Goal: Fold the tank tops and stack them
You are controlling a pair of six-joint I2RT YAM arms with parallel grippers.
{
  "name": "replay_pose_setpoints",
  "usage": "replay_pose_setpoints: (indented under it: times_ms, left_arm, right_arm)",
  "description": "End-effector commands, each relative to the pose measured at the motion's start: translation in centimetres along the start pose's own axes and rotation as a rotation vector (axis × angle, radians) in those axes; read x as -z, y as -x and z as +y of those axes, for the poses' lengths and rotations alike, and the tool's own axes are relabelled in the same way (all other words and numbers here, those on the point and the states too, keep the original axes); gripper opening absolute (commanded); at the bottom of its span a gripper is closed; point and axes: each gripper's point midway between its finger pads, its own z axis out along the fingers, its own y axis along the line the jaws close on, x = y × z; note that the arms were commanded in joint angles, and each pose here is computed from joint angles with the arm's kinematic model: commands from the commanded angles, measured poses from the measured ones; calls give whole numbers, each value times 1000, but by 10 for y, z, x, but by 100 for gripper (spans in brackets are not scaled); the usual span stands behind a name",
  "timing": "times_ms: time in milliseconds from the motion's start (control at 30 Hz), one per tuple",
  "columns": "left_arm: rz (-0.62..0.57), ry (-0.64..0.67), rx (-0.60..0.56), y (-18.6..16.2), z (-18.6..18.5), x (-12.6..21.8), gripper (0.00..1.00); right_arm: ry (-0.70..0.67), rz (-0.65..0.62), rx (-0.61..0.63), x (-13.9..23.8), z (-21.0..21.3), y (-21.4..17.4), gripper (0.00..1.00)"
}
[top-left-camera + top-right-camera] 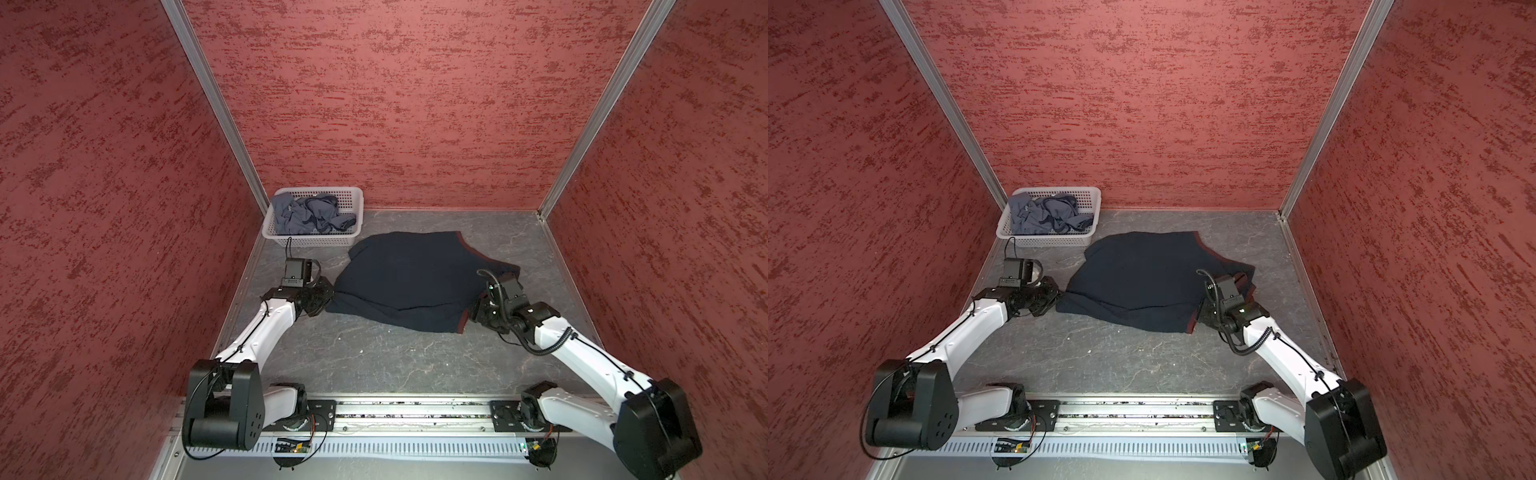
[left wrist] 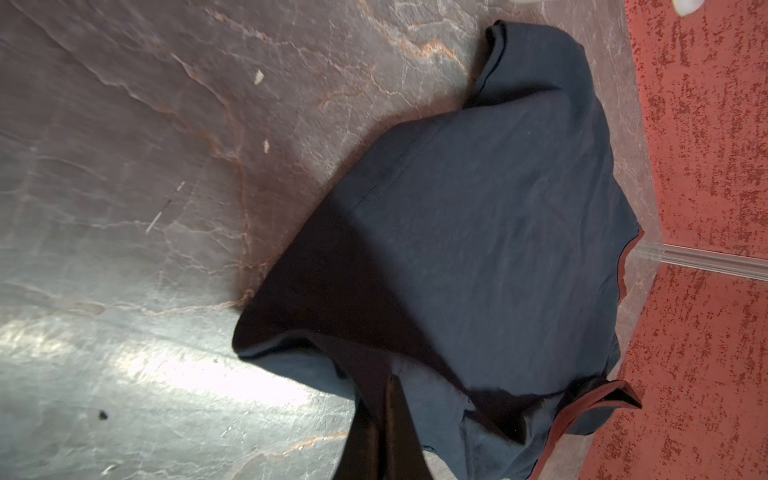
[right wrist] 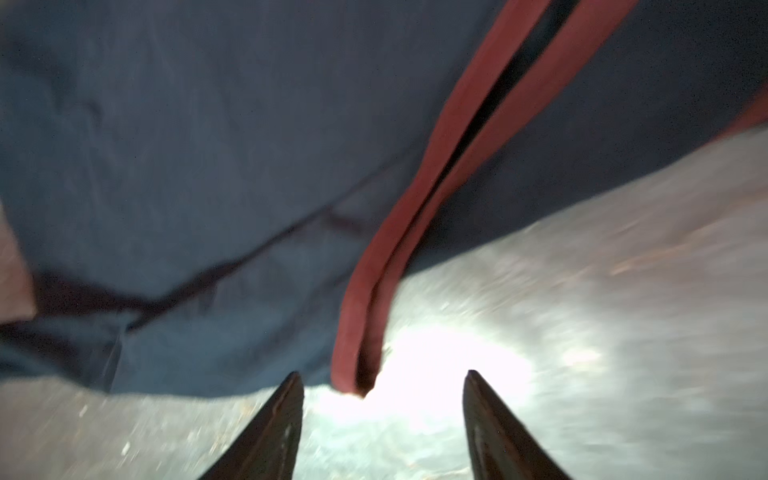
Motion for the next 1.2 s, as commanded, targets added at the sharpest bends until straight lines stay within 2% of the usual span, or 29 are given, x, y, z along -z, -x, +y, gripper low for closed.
replay_pose_setpoints:
  times_ms: [0,100,233,433,733,967,1167]
  left_arm:
    - [1,36,5,-3,9,-2,3]
    - [6,48,6,-5,12,-4,5]
    - [7,57,0,-6,13,-6,7]
    - [7,64,-9,-6,12,-9,7]
    - [-31,55,-51,3,-4,-2,7]
    - [-91,37,-86,24,-26,6,7]
    - [-82,83,-98,41,-36,-9,9]
  right_arm:
    - [153,33,-75,-8,31,-9,60]
    - [132,52,-81,-18,28,-16,57]
    - [164,68,-79,-27,35,-20,48]
    - [140,99,-53,-34,41,-24,28]
    - [113,7,-5,-12,48,-1,0]
    - [48,-121,43,10,54,41,0]
    - [26,-211,44,12,51,91,0]
